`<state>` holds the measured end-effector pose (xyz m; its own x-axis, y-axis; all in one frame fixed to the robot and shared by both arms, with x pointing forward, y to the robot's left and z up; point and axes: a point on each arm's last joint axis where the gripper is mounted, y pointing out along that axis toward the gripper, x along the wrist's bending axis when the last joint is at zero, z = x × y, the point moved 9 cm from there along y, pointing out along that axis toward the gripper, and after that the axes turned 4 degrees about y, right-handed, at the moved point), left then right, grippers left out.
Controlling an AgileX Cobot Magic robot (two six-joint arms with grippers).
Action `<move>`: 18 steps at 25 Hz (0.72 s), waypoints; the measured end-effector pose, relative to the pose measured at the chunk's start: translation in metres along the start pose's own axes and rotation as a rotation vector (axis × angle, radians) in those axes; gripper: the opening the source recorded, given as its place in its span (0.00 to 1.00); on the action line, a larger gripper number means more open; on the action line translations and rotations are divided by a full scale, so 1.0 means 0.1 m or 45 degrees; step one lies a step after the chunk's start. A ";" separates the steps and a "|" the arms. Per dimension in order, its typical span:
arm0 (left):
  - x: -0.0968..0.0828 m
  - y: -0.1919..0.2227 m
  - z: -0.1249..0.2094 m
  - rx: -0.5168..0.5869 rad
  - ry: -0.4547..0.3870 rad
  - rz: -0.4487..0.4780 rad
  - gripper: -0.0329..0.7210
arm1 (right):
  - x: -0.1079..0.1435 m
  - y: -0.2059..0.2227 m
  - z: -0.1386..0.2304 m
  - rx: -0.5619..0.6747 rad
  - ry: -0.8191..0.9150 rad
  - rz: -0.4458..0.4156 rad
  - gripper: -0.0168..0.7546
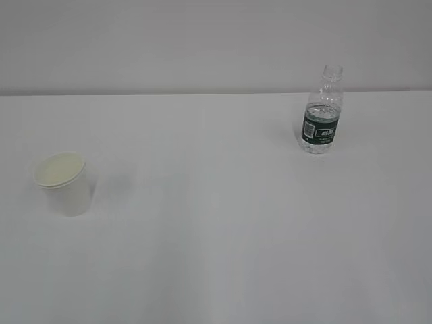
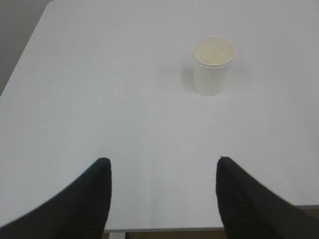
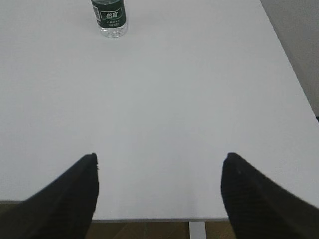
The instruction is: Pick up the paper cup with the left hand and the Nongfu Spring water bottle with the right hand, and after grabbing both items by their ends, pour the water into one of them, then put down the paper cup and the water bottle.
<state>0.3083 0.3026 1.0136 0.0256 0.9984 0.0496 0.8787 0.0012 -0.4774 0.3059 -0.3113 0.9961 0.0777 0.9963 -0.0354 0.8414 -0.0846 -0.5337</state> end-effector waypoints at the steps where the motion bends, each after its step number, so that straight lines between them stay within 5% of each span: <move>1: 0.00 0.00 0.00 0.000 0.000 0.000 0.67 | 0.00 0.00 0.00 0.000 0.000 0.000 0.76; 18: 0.00 0.00 0.00 0.000 0.000 0.000 0.66 | 0.00 0.00 0.00 0.000 0.000 0.000 0.76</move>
<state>0.3083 0.3026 1.0136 0.0256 0.9984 0.0496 0.8787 0.0012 -0.4774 0.3059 -0.3113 0.9961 0.0777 0.9963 -0.0354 0.8414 -0.0846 -0.5337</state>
